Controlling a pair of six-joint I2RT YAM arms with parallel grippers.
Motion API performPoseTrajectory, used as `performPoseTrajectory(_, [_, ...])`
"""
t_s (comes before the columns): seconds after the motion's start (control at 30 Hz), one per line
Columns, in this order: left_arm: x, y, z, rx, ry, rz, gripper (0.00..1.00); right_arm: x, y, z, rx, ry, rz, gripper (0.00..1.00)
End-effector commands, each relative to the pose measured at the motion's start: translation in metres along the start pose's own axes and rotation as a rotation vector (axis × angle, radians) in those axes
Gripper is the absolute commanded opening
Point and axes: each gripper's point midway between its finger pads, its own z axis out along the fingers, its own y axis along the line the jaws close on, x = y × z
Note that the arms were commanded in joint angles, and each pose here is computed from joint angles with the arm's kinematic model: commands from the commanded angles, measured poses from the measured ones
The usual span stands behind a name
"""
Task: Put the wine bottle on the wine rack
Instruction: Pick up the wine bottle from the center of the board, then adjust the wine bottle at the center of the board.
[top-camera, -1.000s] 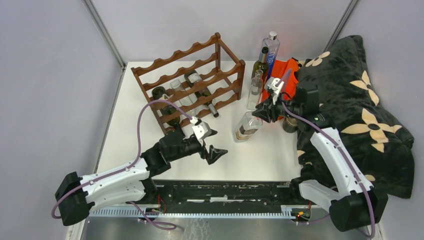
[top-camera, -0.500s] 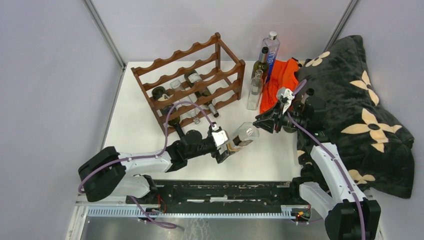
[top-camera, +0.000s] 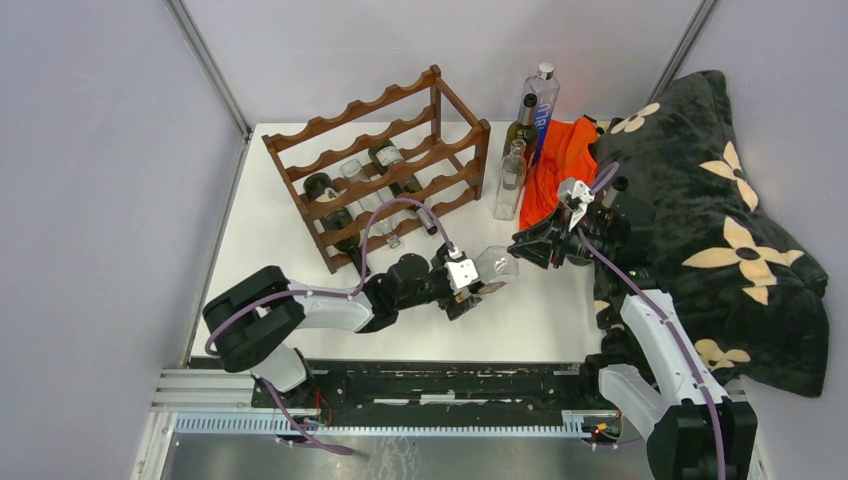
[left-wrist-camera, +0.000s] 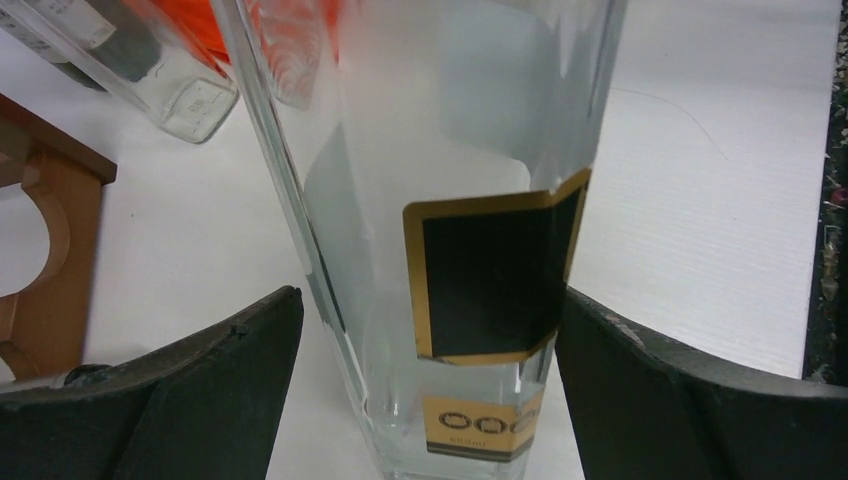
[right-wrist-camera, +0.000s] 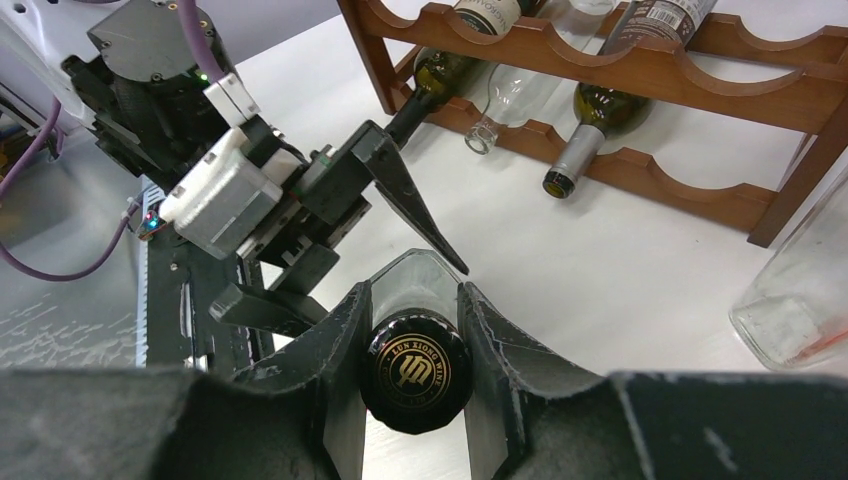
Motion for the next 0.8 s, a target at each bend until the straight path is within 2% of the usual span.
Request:
performPoseTrajectory(0.0, [-0.028,0.01,0.016,-0.013,-0.075,0.079,0.93,-0.015,0.006,-0.002,-0.04,-0.032,-0.072,0.03])
performPoseTrajectory(0.03, [-0.029,0.009,0.015,-0.006,-0.072,0.079,0.89,-0.012,0.004,-0.003,-0.035,-0.024,-0.07,0.04])
performPoseTrajectory(0.1, [-0.026,0.005,0.013,0.018,-0.055,0.072,0.73,-0.006,-0.001,-0.004,-0.019,-0.001,-0.075,0.05])
performPoseTrajectory(0.13, [-0.025,0.002,0.011,0.036,-0.044,0.07,0.57,-0.002,-0.004,-0.005,-0.01,0.016,-0.083,0.07])
performPoseTrajectory(0.17, [-0.024,0.0,0.009,0.049,-0.032,0.065,0.29,0.002,-0.007,-0.007,0.005,0.03,-0.088,0.1])
performPoseTrajectory(0.2, [-0.022,-0.001,0.007,0.056,-0.01,0.057,0.15,0.007,-0.011,-0.008,0.023,0.049,-0.103,0.14])
performPoseTrajectory(0.27, [-0.015,-0.006,0.003,0.089,0.03,0.065,0.04,0.015,-0.017,-0.012,0.056,0.09,-0.144,0.33])
performPoseTrajectory(0.37, [-0.006,-0.01,-0.006,0.117,0.087,0.084,0.02,0.027,-0.02,-0.018,0.066,0.165,-0.206,0.66])
performPoseTrajectory(0.4, [-0.005,-0.011,-0.009,0.127,0.101,0.092,0.02,0.029,-0.021,-0.021,0.072,0.192,-0.223,0.8])
performPoseTrajectory(0.47, [-0.002,-0.014,-0.016,0.148,0.14,0.104,0.02,0.032,-0.024,-0.028,0.082,0.256,-0.274,0.97])
performPoseTrajectory(0.67, [-0.007,-0.013,-0.023,0.18,0.209,0.124,0.02,0.019,-0.029,-0.044,0.113,0.371,-0.427,0.98])
performPoseTrajectory(0.77, [-0.004,-0.015,-0.026,0.201,0.241,0.14,0.02,0.023,-0.027,-0.047,0.073,0.412,-0.5,0.98])
